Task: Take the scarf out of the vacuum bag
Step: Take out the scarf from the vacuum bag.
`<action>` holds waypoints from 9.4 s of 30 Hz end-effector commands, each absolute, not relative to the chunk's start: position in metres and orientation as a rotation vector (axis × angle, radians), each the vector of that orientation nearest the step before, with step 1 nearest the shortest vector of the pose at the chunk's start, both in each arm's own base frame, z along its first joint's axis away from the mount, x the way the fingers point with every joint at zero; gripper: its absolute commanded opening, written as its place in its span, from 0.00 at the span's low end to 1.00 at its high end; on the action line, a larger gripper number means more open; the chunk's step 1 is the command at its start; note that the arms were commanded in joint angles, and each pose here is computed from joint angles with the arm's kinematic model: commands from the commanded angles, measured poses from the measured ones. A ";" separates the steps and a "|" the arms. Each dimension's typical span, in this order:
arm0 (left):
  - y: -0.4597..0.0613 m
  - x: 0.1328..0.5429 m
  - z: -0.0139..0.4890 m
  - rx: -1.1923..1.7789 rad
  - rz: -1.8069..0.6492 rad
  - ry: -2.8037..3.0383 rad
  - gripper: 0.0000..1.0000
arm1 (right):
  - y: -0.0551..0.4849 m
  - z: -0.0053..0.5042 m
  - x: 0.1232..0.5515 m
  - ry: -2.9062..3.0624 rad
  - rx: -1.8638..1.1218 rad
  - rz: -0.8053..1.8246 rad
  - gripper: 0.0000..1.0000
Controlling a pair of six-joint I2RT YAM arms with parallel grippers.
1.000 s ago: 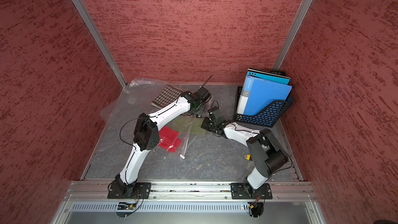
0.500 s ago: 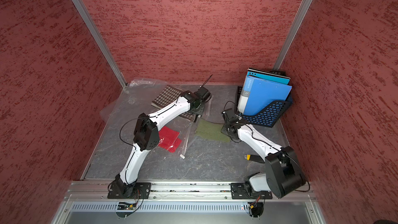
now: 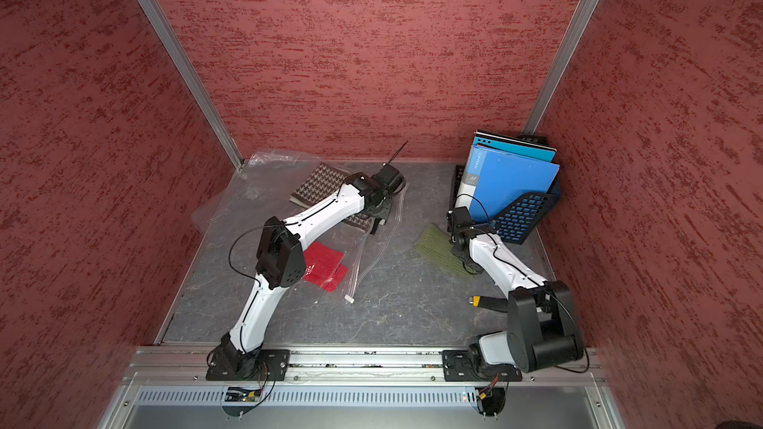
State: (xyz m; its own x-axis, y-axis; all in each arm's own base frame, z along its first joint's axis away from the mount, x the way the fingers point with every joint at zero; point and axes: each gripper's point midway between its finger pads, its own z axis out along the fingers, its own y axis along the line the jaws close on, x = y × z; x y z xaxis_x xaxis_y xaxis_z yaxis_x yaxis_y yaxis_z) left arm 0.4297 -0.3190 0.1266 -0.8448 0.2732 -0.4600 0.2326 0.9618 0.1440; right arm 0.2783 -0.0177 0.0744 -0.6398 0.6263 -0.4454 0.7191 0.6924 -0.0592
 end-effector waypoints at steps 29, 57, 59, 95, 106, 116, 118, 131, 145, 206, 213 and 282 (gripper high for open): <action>-0.330 0.426 0.187 0.305 0.085 2.497 0.00 | 0.242 0.097 0.357 2.492 0.251 1.102 0.64; -0.342 0.411 0.228 0.264 0.004 2.377 0.00 | 0.379 0.052 0.287 2.610 -0.011 1.705 0.63; -0.342 0.411 0.224 0.265 0.009 2.382 0.00 | 0.381 0.052 0.284 2.622 -0.025 1.705 0.63; -0.327 0.411 0.159 0.273 0.098 2.477 0.00 | 0.275 0.061 0.310 2.702 0.091 0.881 0.00; -0.321 0.418 0.129 0.274 0.147 2.514 0.00 | 0.215 0.057 0.289 2.794 0.193 0.579 0.00; -0.320 0.429 0.124 0.278 0.138 2.513 0.00 | 0.134 0.073 0.233 2.871 0.406 0.172 0.00; -0.321 0.430 0.126 0.280 0.132 2.508 0.00 | 0.114 0.076 0.221 2.857 0.510 0.070 0.00; -0.319 0.435 0.134 0.281 0.118 2.495 0.00 | 0.028 0.084 0.185 2.751 0.825 -0.454 0.00; -0.318 0.450 0.133 0.262 0.114 2.482 0.00 | 0.029 0.080 0.187 2.762 0.833 -0.347 0.54; -0.335 0.435 0.194 0.301 0.007 2.436 0.00 | 0.275 0.029 0.460 2.442 0.276 0.870 0.64; -0.335 0.435 0.185 0.302 0.009 2.451 0.00 | 0.284 0.033 0.462 2.452 0.227 0.903 0.64; -0.348 0.436 0.165 0.353 -0.047 2.488 0.00 | 0.290 0.054 0.469 2.462 0.085 0.873 0.64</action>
State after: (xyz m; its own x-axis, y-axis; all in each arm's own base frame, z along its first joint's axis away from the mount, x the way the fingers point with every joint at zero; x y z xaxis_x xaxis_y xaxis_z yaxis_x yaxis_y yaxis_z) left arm 0.4365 -0.3258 0.1599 -0.7940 0.2248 -0.5649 0.2133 0.9731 0.0875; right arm 0.4695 0.2748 0.0555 -0.8556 0.2551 -0.4504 -0.0744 0.8005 0.5947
